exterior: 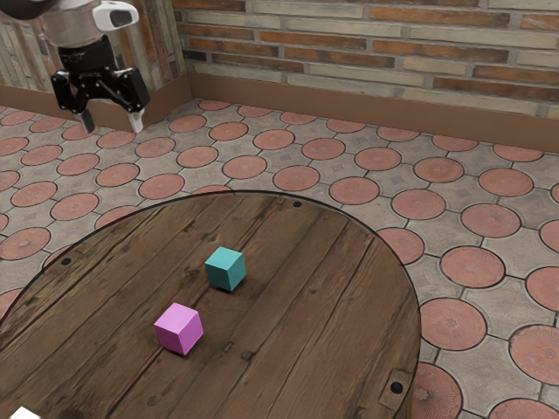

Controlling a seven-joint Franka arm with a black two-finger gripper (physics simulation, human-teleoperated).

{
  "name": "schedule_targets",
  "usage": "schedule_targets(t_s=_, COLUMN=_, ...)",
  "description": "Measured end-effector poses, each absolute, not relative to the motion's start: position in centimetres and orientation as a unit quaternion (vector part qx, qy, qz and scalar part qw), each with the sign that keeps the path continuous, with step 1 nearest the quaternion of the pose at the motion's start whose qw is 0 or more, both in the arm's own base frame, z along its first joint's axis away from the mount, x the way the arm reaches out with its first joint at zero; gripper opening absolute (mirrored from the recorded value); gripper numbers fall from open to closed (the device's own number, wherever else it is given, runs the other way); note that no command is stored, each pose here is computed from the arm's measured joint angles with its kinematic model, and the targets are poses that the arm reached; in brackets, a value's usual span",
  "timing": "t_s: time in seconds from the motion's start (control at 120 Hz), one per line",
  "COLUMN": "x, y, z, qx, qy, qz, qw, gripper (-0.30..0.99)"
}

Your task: Pick up the blue block with one arm, and put the blue block on the pink block with one arm

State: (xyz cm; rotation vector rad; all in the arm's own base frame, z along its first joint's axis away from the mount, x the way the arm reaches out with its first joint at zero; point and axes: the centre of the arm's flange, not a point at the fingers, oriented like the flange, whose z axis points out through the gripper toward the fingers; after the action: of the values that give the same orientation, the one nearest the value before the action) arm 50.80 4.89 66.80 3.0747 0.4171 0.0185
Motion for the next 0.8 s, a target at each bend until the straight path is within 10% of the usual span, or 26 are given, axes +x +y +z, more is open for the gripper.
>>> schedule_targets(t_s=0.383, x=60.0, y=0.4, z=49.6, qx=0.982, qy=0.158, qz=-0.105, qw=0.001, gripper=0.69)
schedule_targets(t_s=0.8, x=62.3, y=-2.1, z=37.5, qx=0.993, qy=0.111, qz=-0.039, qw=0.013, gripper=0.69)
